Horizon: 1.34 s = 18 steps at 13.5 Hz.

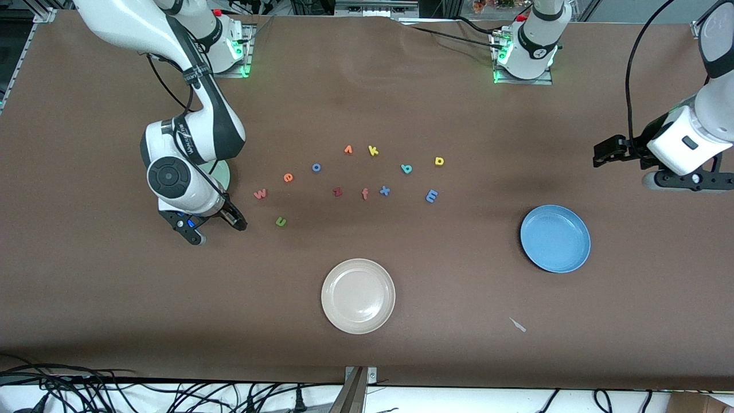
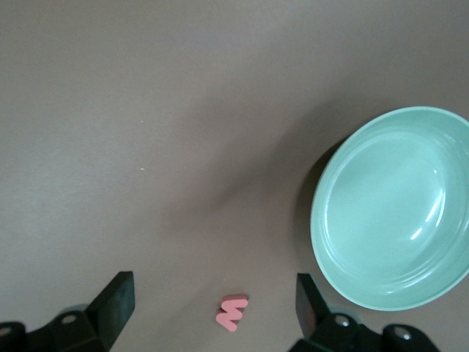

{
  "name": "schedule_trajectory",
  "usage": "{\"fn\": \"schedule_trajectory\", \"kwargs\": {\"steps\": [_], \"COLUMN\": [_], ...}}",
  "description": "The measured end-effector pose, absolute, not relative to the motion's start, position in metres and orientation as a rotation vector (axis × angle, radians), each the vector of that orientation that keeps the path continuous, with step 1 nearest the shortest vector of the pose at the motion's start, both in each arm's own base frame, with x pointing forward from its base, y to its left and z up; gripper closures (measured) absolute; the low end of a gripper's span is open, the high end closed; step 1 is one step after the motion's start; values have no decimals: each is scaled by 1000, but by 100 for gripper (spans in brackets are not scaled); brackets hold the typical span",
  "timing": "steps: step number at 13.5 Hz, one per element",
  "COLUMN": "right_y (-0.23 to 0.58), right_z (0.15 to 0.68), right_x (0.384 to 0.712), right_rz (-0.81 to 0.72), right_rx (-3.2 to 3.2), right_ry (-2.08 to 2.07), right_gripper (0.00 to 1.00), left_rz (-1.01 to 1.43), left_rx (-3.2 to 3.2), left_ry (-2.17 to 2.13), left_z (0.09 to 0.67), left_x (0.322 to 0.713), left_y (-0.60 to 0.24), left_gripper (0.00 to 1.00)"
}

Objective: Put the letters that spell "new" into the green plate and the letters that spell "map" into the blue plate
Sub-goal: 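Lower the right gripper onto the pink w while the left gripper reaches letters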

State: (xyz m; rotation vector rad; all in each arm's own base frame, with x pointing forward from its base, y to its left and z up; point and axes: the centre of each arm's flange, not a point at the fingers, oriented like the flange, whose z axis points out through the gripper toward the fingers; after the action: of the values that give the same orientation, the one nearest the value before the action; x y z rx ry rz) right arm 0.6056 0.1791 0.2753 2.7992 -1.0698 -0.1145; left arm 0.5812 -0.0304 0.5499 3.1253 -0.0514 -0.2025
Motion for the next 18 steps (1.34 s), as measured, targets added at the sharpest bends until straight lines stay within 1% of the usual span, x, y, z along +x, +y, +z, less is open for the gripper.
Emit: {"fn": "schedule_trajectory", "kwargs": {"steps": [4,8,10,13,16,18], "right_y": [178,177,182,203,200,196], "right_z": [246,230,226,212,191,180], "right_x": [595,583,578,559,538,524], "right_rz": [4,7,5,-5,65,74], "right_rx": [2826,2801,2748,2719,2752,2736], "right_ry": [-1199,-1268,-1385,-1474,-1556,-1614], "right_gripper": [2,2,4,4,4,4], "left_rz": [-235,-237,-237,-240,-224,-219], "left_rx": [3122,3119,3101,3046,3039,3035], "left_ry": [-95,-154,-169,-174,-207,-216], "left_z": [538,522,514,495,468,447], "left_x": [584,589,592,599,606,609], "left_y": [-52,-82,-92,-105,-134,-156], "left_gripper": [0,0,0,0,0,0]}}
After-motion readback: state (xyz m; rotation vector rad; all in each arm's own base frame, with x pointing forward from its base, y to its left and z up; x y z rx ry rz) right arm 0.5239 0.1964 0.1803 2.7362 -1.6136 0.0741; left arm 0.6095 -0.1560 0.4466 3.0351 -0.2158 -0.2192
